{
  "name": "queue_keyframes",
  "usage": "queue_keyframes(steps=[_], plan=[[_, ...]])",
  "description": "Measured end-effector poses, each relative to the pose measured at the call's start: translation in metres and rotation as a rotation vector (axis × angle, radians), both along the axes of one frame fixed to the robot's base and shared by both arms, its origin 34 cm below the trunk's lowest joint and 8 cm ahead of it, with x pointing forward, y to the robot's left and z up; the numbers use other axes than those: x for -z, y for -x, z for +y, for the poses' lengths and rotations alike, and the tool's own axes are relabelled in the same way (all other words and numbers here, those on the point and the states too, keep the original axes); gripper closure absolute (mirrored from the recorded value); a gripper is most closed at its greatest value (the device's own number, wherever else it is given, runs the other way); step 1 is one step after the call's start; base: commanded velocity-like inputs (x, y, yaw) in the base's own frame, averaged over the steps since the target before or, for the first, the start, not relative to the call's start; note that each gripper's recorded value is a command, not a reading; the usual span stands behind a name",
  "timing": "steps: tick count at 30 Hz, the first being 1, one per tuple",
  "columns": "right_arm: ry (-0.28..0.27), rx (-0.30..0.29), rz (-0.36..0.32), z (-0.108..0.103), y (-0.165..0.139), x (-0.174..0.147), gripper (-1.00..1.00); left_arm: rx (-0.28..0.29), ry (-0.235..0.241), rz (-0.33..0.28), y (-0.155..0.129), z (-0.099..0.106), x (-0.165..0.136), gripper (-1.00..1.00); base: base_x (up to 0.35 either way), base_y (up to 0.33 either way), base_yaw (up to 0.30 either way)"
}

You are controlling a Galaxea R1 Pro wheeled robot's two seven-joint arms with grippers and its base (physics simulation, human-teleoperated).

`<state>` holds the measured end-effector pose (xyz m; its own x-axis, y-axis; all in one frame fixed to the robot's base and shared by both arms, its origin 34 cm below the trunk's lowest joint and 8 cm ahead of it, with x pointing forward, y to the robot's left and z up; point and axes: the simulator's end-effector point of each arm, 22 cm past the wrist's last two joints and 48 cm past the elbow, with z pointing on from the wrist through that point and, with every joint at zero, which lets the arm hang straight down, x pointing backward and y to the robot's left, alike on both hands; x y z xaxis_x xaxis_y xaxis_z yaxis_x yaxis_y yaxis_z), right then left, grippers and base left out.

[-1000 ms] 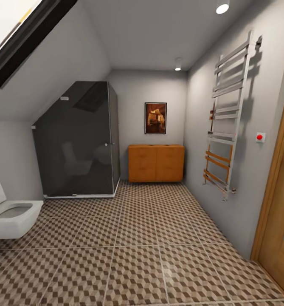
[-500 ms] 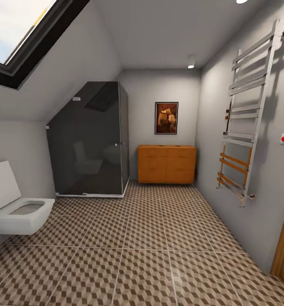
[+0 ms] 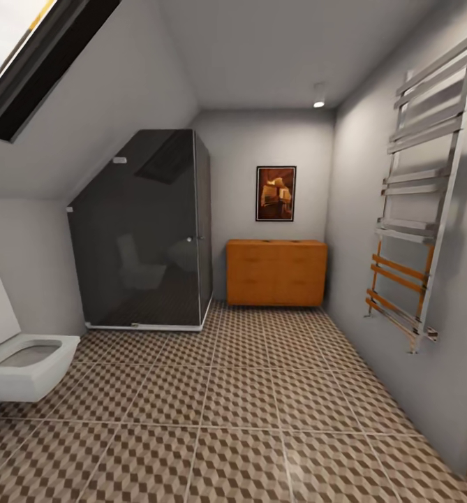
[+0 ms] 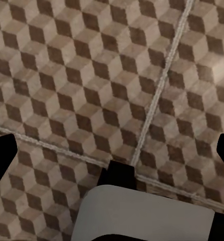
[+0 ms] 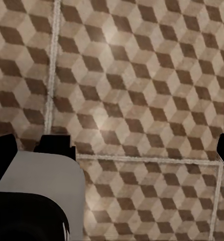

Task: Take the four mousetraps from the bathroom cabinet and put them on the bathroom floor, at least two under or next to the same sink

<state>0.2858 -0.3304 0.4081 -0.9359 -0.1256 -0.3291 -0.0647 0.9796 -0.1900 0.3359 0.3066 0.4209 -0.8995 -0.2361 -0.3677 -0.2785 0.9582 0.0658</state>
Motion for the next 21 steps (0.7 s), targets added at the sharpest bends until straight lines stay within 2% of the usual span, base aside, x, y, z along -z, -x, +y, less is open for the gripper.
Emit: queue_keyframes(steps=[9, 21], plan=[[-0.003, 0.001, -0.003, 0.0016, -0.0005, 0.0, -1.0, -0.001, 0.001, 0.0, 0.0, -0.0001, 0.0, -1.0, 0.324, 0.0, -0.023], [-0.007, 0.006, -0.003, 0.0043, -0.0004, 0.0003, -1.0, -0.001, 0.0, -0.005, -0.001, 0.0, -0.0004, -1.0, 0.324, 0.0, -0.199]])
